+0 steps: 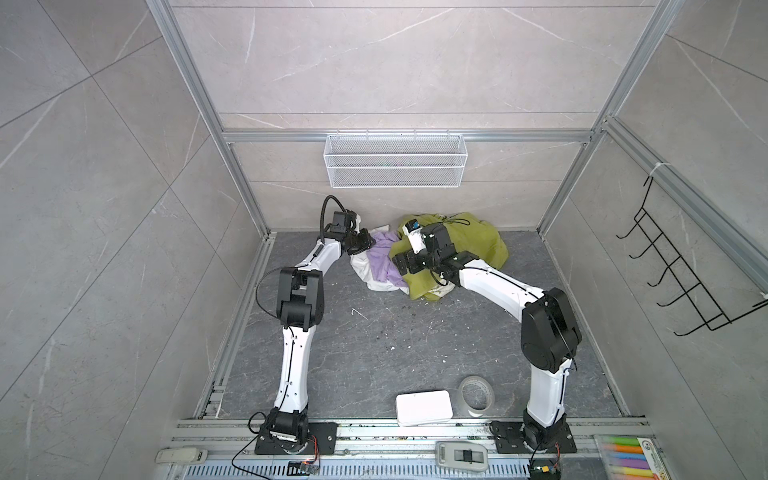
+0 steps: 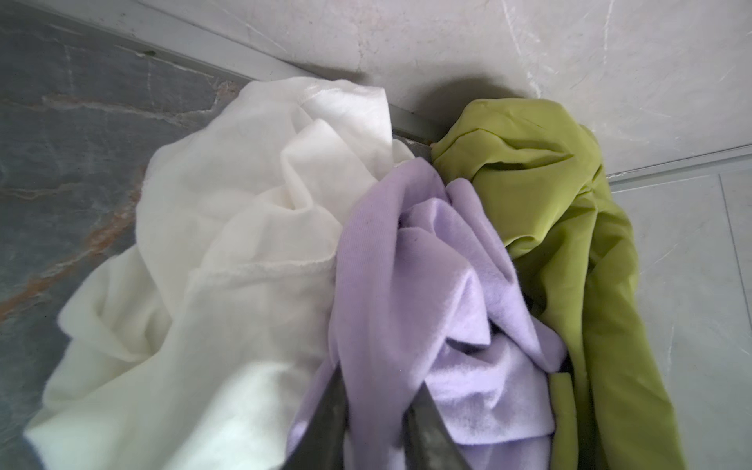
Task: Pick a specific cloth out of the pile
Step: 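Close the left gripper on the lavender cloth while the right gripper grasps it nearby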
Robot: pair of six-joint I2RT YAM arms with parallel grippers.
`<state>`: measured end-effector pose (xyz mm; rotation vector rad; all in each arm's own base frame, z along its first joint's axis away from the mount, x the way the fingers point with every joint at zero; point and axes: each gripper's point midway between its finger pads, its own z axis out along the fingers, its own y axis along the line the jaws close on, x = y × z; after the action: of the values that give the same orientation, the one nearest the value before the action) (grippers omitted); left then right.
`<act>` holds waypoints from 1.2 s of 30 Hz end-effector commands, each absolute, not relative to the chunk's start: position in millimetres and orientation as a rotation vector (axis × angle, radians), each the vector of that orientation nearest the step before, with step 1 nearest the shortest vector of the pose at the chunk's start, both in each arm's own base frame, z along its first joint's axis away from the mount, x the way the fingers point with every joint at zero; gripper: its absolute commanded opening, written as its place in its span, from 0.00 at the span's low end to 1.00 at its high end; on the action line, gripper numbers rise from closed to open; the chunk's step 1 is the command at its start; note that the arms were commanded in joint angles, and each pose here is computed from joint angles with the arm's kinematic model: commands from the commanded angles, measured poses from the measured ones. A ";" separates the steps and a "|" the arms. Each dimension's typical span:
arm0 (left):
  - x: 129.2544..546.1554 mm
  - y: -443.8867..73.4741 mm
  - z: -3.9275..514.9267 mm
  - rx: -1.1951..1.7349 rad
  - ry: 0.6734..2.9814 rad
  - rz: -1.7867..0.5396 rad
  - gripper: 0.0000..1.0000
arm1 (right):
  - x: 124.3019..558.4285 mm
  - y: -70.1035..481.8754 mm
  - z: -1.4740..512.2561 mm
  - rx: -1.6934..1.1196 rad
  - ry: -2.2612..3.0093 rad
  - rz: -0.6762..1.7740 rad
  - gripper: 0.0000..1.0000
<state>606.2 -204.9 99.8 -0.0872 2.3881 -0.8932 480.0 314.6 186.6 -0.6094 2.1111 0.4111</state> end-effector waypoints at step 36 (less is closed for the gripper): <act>600.6 -225.5 221.4 0.028 2.160 -0.984 0.00 | 473.4 314.4 201.8 -0.559 2.071 0.451 1.00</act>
<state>602.0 -219.8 152.2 -0.0394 2.2990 -0.9564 478.4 313.6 179.0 -0.5832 2.1162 0.4257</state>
